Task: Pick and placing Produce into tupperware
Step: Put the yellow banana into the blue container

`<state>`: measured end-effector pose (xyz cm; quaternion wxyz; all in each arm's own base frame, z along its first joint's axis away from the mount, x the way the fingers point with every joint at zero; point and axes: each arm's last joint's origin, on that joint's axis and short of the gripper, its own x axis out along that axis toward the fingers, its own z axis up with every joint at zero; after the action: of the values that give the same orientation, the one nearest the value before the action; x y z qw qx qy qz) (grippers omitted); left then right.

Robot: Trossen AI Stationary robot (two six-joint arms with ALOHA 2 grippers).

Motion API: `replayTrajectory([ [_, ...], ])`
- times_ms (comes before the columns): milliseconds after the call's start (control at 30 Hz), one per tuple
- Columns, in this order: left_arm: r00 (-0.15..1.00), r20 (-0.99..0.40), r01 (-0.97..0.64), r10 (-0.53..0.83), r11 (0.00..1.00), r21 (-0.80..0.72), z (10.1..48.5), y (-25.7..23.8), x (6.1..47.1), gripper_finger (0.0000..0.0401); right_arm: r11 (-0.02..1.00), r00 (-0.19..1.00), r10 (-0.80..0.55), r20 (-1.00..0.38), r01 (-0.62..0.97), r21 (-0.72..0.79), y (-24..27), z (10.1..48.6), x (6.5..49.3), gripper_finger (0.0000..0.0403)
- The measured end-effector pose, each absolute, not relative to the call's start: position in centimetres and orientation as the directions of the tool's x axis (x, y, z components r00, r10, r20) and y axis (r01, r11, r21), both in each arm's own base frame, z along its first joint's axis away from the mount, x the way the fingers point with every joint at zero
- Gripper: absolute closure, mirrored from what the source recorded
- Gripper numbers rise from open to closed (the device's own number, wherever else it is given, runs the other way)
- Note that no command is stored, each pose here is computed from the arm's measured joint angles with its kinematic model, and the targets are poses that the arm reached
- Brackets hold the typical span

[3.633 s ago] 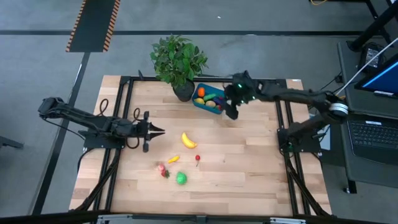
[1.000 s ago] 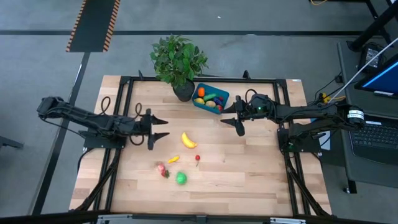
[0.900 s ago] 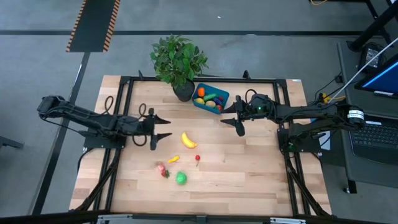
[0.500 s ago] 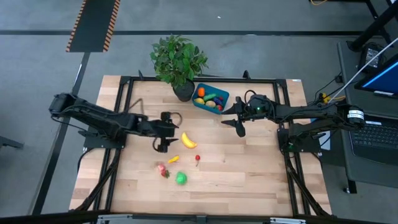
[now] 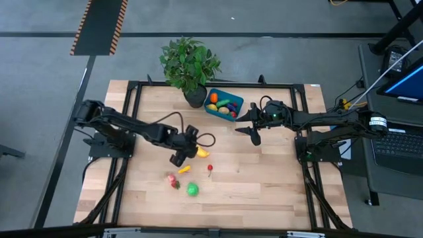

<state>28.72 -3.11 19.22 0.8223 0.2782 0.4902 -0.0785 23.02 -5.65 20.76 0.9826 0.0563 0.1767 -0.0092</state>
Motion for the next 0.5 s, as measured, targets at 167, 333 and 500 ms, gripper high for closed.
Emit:
replayTrajectory([
  [167,0.454,-0.878,0.476,0.152,0.792,0.383,17.6,-3.0,29.2,0.0154,0.993,0.938,0.01,-0.348,0.031,0.11,-5.6,20.8,23.0,0.0185],
  [333,0.425,-0.891,0.537,0.159,0.748,0.39,16.6,-2.8,29.5,0.0154,0.993,0.938,0.012,-0.347,0.029,0.111,-5.6,20.8,23.0,0.0185],
  [500,0.433,-0.886,0.573,0.164,0.709,0.411,16.6,-2.1,29.7,0.0154,0.993,0.937,0.013,-0.349,0.028,0.111,-5.6,20.8,23.0,0.0185],
])
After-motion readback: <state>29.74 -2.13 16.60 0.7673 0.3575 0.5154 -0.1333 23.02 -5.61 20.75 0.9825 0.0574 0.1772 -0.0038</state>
